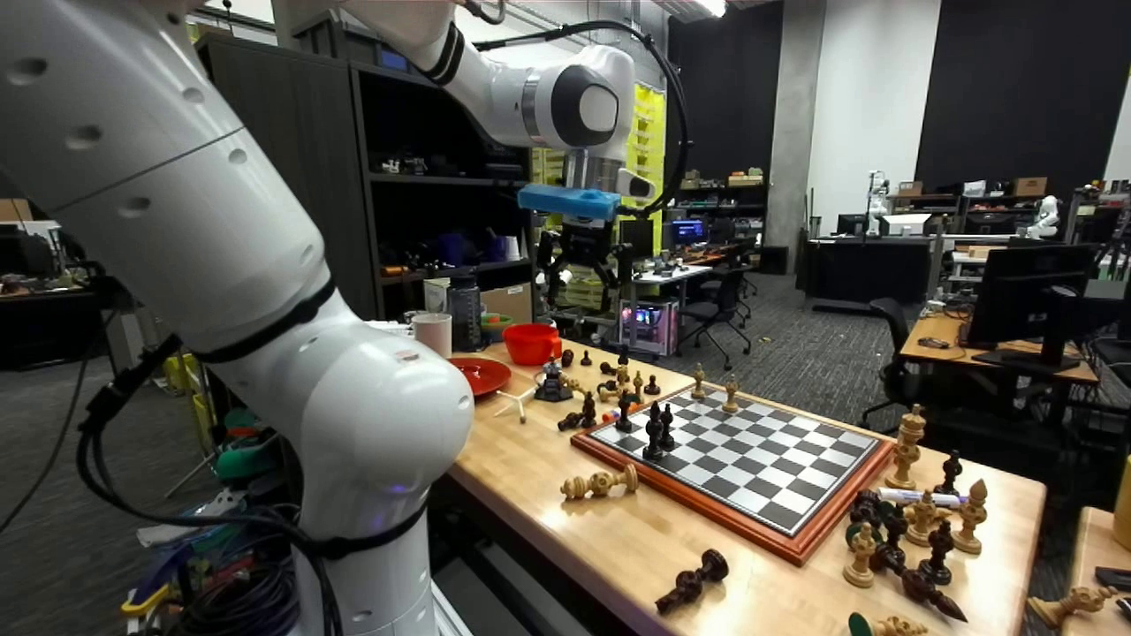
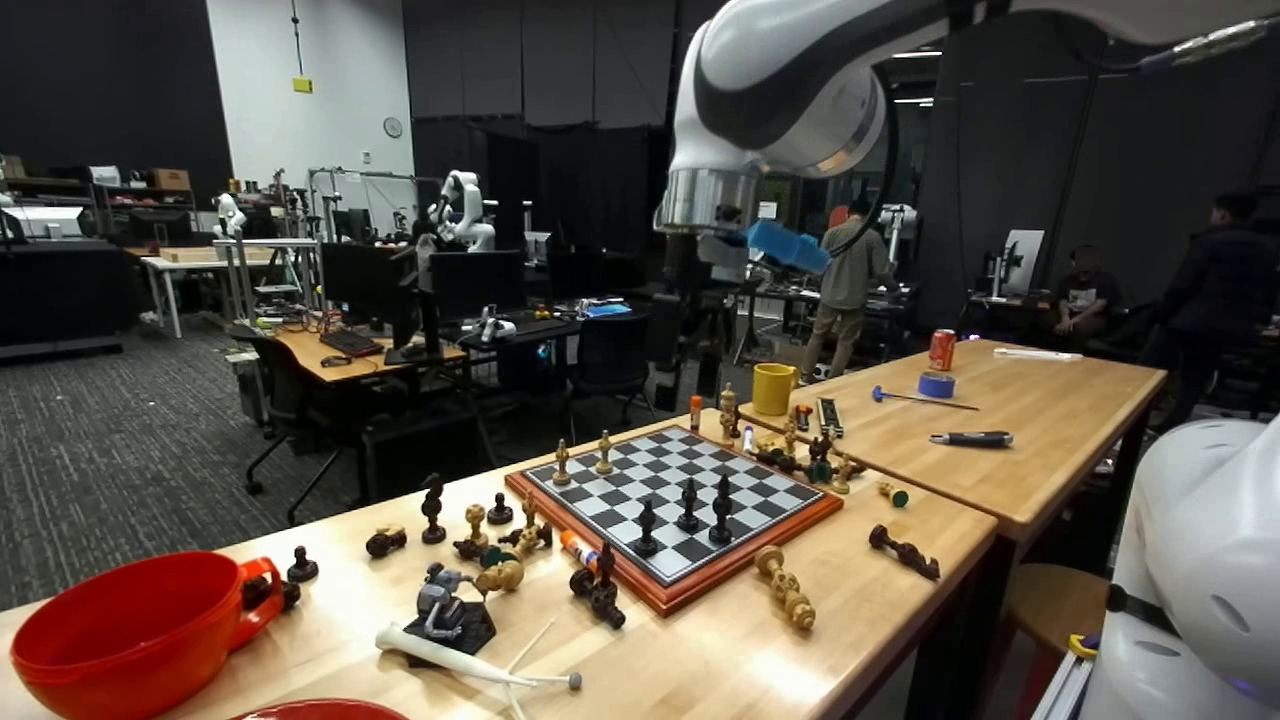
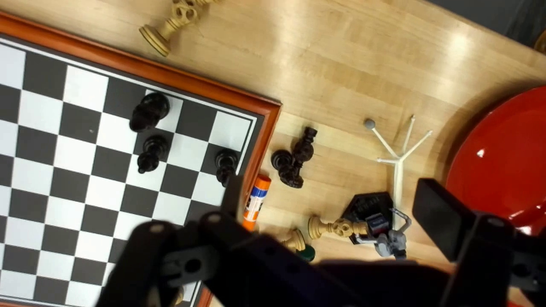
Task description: Move one piece to the chess board
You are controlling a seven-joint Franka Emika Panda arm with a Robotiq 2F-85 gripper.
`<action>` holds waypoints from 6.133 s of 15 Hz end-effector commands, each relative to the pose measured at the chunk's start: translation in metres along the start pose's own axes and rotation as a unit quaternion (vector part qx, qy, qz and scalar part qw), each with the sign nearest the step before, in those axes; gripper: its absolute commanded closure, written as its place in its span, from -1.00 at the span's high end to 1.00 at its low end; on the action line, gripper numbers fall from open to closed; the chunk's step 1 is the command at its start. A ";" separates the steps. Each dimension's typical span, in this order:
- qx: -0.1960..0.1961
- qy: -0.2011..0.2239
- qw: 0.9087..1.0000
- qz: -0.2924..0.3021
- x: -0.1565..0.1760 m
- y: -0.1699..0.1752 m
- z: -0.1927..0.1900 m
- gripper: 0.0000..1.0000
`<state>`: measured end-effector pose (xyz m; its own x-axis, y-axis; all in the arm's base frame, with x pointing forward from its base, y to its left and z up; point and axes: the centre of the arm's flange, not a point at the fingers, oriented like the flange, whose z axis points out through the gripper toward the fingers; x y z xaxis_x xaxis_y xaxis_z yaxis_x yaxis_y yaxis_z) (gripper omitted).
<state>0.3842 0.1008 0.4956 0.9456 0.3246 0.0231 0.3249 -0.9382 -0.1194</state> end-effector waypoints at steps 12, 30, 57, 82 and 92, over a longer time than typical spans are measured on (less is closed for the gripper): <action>-0.085 -0.039 0.994 -0.061 0.070 -0.010 0.071 1.00; -0.069 -0.116 0.975 -0.179 0.129 -0.013 0.167 1.00; -0.068 -0.108 0.973 -0.194 0.135 -0.031 0.139 -0.94; -0.036 -0.116 0.991 -0.058 0.098 0.138 0.035 -0.94; 0.016 -0.146 0.989 0.022 0.089 0.209 0.090 -0.94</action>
<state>0.5263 -0.0498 0.3919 0.9094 0.3320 -0.2506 0.3064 -0.9421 -0.1362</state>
